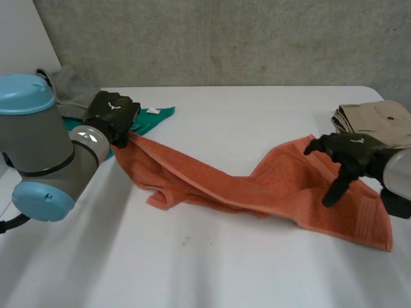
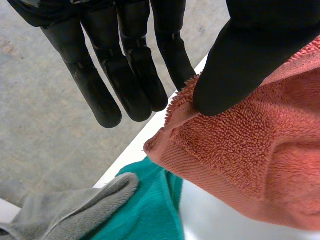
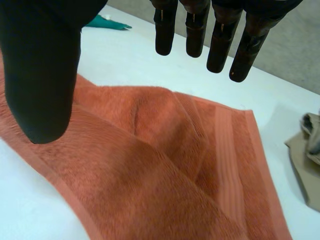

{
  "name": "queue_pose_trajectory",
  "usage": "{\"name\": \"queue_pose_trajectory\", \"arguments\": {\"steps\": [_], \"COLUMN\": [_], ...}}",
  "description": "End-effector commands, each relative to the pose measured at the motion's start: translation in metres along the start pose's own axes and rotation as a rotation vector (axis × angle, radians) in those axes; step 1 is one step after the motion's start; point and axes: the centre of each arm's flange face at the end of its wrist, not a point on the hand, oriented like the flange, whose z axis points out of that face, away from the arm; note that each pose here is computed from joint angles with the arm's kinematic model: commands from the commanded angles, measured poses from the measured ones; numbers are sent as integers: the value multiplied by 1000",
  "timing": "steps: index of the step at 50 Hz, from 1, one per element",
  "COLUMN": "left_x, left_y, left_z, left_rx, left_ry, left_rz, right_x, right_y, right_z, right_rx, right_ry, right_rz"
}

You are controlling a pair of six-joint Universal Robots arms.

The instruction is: Fold the laundry.

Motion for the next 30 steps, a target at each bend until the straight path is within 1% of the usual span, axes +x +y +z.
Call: {"name": "queue_pose_trajectory", "arguments": {"steps": [1,3,4,8,11,15,20,27,30], "left_x": [-11,-15,-18,-19,-19,-19,-20,-21,-21], "left_y": [14,19,22,24,25,27,28,28,28], "left_z": [16,19,22,24,25,26,27,26,26], "left_rx": [-20,-29,-34,-36,-38,-41,-45,-46,-46], "left_ry": [-73,-85,-91,-95,-96,-94,-97,-100,-100], "left_rz": [3,0,-1,-2,-4,-4,-4,-5,-6], "right_x": [19,23,25,22,22,24,27,33,34], "right_y": [34,46,55,73,89,100,105,104,106], "right_z": [-18,-19,-18,-11,3,14,17,27,31], "right_rx": [-84,-116,-129,-105,-95,-84,-79,-7,-3], "right_ry": [72,76,74,44,18,13,11,20,23], "right_rz": [-162,-206,-253,-324,-330,-330,-329,-365,-371]}}
